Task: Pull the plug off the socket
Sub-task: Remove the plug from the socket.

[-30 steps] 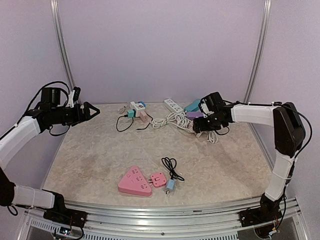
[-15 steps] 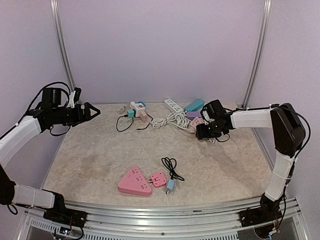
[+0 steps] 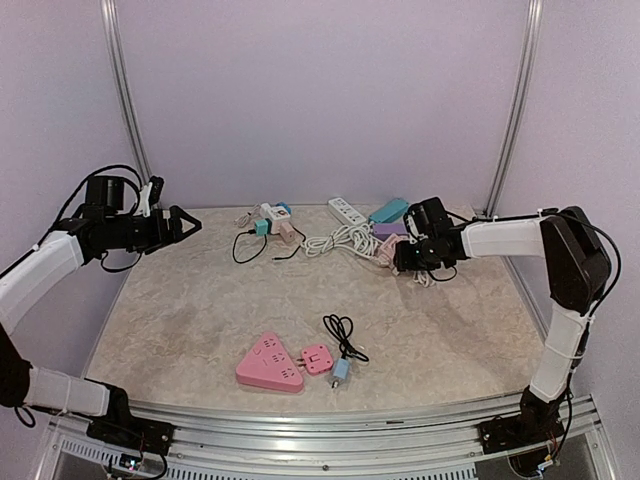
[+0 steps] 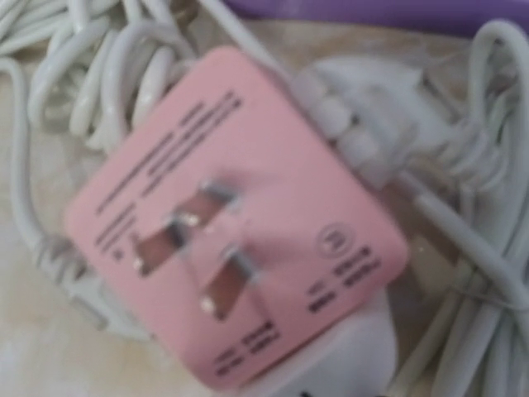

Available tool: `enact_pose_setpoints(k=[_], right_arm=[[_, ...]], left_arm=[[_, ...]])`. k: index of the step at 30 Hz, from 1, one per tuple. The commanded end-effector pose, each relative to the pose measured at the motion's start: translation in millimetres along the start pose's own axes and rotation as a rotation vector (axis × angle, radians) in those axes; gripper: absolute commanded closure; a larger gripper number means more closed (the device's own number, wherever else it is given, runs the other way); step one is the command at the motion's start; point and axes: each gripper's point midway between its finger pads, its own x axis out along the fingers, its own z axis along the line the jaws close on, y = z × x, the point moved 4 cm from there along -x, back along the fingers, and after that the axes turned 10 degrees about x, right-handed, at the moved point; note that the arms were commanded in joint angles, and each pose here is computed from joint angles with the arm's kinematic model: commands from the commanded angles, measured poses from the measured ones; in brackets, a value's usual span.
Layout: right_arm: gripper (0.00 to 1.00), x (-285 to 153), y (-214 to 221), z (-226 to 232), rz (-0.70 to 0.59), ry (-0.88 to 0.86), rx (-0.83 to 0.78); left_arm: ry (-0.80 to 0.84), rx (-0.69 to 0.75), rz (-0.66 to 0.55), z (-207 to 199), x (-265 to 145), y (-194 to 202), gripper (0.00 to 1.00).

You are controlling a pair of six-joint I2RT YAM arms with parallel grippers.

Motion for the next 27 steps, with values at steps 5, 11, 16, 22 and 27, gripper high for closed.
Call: enact_pose_setpoints(k=[5, 11, 16, 22, 27], right_arm=[[0.57, 13.0, 3.1, -16.0, -0.029, 0.087, 0.049], [0.62, 8.2, 4.1, -22.4, -0.031, 0.125, 0.082], [0.63, -1.5, 6.4, -24.6, -0.047, 0.118, 0.103], [0.66, -3.0, 6.0, -27.5, -0.048, 0.140, 0.101], [0.69, 0.2, 7.4, -30.9, -0.049, 0.163, 0.100]], left_arm=[[0.004, 0.000, 0.006, 2.2, 2.3, 2.8, 0.01], [0.003, 0.000, 0.007, 2.4, 2.2, 3.1, 0.01], [0.004, 0.000, 0.008, 2.2, 2.3, 3.3, 0.01], [0.002, 0.002, 0.004, 2.0, 1.3, 2.6, 0.01], [0.002, 0.002, 0.003, 1.8, 1.1, 2.4, 0.01]])
